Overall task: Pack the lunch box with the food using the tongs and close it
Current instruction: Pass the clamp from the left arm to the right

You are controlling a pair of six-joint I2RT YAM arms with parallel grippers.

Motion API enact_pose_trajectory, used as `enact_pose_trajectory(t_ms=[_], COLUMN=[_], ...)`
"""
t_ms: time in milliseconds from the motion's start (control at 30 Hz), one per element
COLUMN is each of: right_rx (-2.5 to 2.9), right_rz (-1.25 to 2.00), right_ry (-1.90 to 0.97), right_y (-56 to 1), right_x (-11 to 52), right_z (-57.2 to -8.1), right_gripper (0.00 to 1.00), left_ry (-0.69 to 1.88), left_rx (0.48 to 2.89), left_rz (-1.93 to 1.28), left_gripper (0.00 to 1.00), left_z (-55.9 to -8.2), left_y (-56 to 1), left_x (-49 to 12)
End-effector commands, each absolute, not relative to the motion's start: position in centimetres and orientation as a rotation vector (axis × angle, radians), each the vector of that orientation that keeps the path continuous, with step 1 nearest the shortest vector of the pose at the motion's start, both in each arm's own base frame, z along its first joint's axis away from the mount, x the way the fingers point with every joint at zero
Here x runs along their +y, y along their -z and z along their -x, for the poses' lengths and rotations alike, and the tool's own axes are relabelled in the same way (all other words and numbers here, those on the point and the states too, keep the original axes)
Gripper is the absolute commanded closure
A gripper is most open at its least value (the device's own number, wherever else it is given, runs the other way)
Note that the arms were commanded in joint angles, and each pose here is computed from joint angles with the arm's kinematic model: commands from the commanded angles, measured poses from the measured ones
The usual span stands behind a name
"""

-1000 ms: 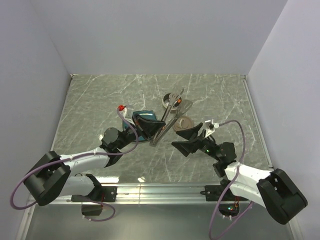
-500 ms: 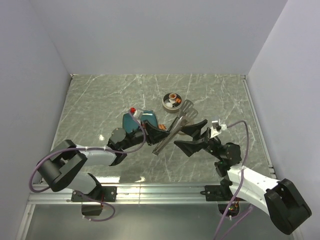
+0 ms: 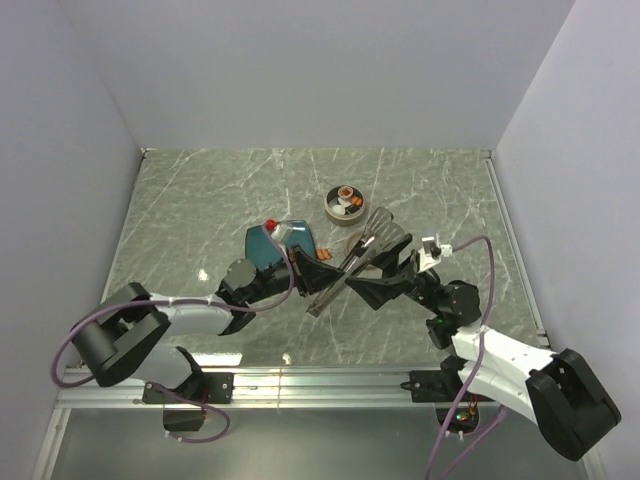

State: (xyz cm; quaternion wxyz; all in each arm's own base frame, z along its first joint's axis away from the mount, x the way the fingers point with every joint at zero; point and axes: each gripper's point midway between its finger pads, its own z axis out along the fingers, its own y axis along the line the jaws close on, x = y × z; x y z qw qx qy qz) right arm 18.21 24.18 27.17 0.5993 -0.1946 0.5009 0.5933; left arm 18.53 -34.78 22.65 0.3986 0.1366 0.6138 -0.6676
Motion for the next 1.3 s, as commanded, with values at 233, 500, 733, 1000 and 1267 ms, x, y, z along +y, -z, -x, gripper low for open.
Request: enact_pose_trajectory(t_ms=[233,500,733,1000,1267], right_rx=[0.693,0.684,0.603,0.594,0.620], right_rz=[0.494,0.512,0.538,0.549,0.544], right_ry=[-1.317,-1.327,-1.303,-1.309,-1.317], right_y=[-34.1,-34.5,-35.5,-36.0,-35.8], right_x=[20.7,21.0,20.1,20.4,21.0], right_z=[-13.1,-13.0,-11.2,-11.3,-12.0], right_gripper=[0.00,0.00,0.00,0.00,0.00], left_ry=[1.670,1.688,1.734,1.787,1.800], left_rx=[0.991,0.991,0.979,0.952,0.946], left_rz=[-0.421,-0.436,-0.457,-0.477,-0.497], left_gripper=[1.00,1.00,1.00,0.99,1.00], left_z=[-15.6,-15.2,-14.7,-13.9,-13.1], left_y=[-34.2,-34.0,-33.9,-34.2,-34.3], left_x=[-31.3,-31.9,-32.4,-33.1,-33.6])
